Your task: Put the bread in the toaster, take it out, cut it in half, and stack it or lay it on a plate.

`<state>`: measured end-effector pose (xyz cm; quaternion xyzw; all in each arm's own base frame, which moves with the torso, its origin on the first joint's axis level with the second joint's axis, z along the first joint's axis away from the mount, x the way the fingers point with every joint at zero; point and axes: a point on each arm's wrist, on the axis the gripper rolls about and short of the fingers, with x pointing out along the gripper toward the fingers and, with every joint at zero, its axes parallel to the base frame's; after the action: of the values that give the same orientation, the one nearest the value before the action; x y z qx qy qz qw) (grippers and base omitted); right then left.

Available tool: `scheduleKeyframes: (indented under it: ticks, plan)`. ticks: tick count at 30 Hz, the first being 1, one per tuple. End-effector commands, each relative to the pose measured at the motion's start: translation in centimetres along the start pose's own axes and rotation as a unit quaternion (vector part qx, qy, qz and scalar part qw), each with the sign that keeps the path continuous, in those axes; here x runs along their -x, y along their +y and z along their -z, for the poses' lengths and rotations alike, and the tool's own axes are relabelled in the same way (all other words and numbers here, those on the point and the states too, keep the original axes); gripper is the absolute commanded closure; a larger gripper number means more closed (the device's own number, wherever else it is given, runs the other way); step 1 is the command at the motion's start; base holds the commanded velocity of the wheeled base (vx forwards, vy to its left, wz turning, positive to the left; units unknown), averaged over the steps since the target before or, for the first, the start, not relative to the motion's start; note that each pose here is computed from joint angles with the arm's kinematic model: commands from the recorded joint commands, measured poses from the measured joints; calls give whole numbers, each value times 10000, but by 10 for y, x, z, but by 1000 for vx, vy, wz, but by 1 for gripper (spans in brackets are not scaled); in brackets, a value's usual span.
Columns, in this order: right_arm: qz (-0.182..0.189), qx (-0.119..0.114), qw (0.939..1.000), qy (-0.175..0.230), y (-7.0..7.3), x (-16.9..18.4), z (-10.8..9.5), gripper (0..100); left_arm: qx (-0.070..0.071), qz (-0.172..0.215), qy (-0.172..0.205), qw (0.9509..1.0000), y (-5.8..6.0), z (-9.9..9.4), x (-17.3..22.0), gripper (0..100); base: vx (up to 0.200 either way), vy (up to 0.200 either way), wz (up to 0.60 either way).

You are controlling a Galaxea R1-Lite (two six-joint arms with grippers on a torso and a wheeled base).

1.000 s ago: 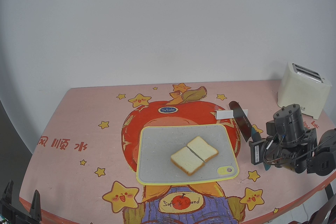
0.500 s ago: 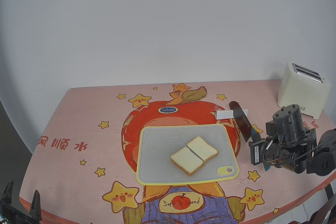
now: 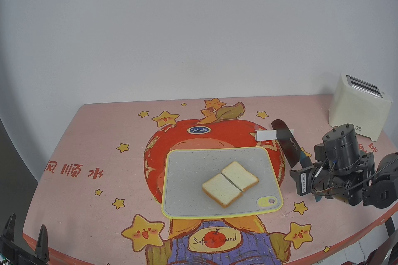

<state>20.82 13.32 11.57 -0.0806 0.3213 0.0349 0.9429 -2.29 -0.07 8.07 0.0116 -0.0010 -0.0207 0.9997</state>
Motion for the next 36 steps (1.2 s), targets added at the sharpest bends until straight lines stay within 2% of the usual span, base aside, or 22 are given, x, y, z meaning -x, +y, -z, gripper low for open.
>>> scheduleKeyframes:
  ticks: [1,25,30,36]
  plan:
    - [-4,3,10000,1,0,0,0,0,4,2,84,10000,0,4,-1,0,0,0,0]
    - [93,19,9999,-88,0,5,0,0,4,2,92,10000,0,5,-1,0,0,0,0]
    - [209,26,9995,-253,1,13,-1,0,4,2,84,10000,0,4,-1,0,0,0,0]
    - [149,-18,9991,-403,0,23,-3,0,4,2,84,10000,0,4,-1,0,0,0,0]
